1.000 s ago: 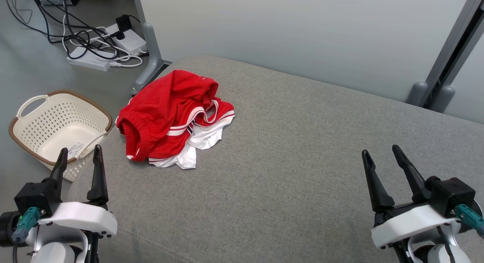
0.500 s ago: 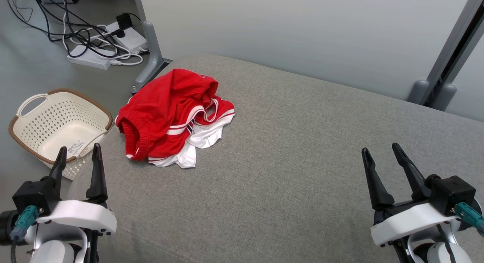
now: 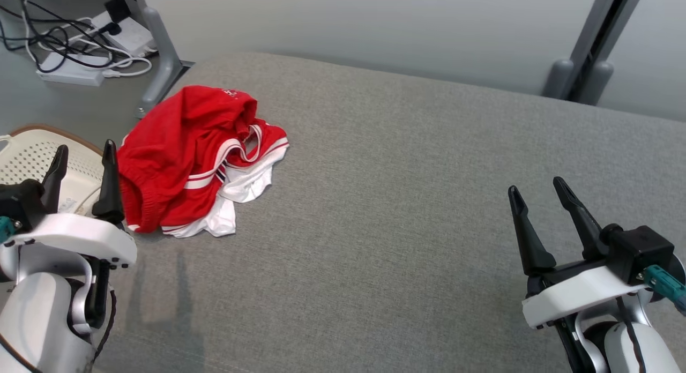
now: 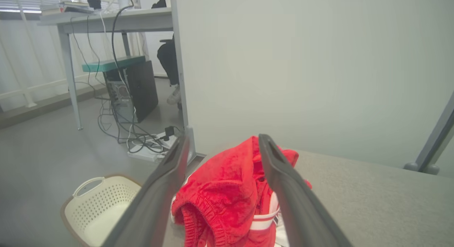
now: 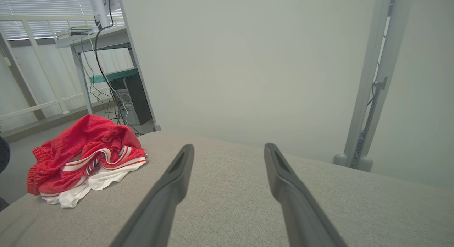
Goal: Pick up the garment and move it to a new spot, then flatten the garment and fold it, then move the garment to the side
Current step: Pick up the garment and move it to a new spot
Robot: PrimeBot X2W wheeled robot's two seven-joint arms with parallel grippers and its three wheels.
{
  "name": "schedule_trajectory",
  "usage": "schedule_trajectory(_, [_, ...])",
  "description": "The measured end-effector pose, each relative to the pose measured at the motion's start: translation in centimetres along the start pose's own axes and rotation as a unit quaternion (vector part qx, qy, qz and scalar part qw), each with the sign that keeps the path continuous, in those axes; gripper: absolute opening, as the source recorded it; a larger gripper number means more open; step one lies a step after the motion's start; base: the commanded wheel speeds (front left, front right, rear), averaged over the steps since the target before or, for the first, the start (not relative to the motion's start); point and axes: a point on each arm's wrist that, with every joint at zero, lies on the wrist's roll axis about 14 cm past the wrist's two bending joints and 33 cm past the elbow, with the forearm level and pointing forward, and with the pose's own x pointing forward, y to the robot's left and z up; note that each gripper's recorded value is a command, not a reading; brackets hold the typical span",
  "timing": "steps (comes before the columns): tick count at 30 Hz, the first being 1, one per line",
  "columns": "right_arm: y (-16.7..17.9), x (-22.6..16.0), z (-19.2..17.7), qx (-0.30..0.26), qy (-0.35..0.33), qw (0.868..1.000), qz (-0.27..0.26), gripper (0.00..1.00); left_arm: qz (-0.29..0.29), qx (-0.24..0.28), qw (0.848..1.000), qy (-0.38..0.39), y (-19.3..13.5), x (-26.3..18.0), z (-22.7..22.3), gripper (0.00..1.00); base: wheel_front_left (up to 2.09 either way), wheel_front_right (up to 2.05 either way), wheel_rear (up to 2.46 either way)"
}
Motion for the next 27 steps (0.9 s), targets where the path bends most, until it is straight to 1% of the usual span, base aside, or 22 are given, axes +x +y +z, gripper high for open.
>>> schedule_trajectory(6, [-2.5, 0.5, -1.1, 0.000, 0.011, 1.000, -0.025, 1.00, -0.011, -0.003, 0.996, 0.094, -1.1, 3.5, -5.3, 1.00, 0.00, 0.00, 0.00])
schedule_trajectory(9, [-3.8, 0.7, -1.8, 0.000, 0.018, 0.999, -0.039, 1.00, -0.011, -0.014, 0.988, 0.154, -1.4, 4.6, -8.8, 1.00, 0.00, 0.00, 0.00])
schedule_trajectory(13, [-5.5, 0.6, -3.0, 0.001, 0.030, 0.998, -0.057, 1.00, -0.018, -0.012, 0.976, 0.216, -2.1, 5.8, -12.4, 1.00, 0.00, 0.00, 0.00])
schedule_trajectory(15, [-6.5, 0.6, -3.8, 0.003, 0.038, 0.997, -0.068, 1.00, -0.017, -0.007, 0.966, 0.257, -2.4, 6.3, -14.7, 1.00, 0.00, 0.00, 0.00])
schedule_trajectory(19, [-7.4, 0.2, -4.6, 0.006, 0.047, 0.996, -0.080, 1.00, -0.013, 0.001, 0.959, 0.282, -2.6, 7.0, -16.4, 1.00, 0.00, 0.00, 0.00])
schedule_trajectory(20, [-7.6, 0.1, -4.8, 0.007, 0.049, 0.995, -0.082, 1.00, -0.010, 0.000, 0.959, 0.284, -2.6, 7.2, -16.6, 0.53, 0.00, 0.00, 0.00])
schedule_trajectory(21, [-7.7, 0.1, -4.8, 0.007, 0.050, 0.995, -0.083, 1.00, -0.007, -0.001, 0.959, 0.283, -2.6, 7.4, -16.7, 0.00, 0.00, 0.00, 0.00])
schedule_trajectory(27, [-7.8, 0.1, -4.4, 0.006, 0.044, 0.995, -0.086, 1.00, 0.005, 0.004, 0.973, 0.233, -1.8, 8.7, -14.6, 0.00, 0.00, 0.00, 0.00])
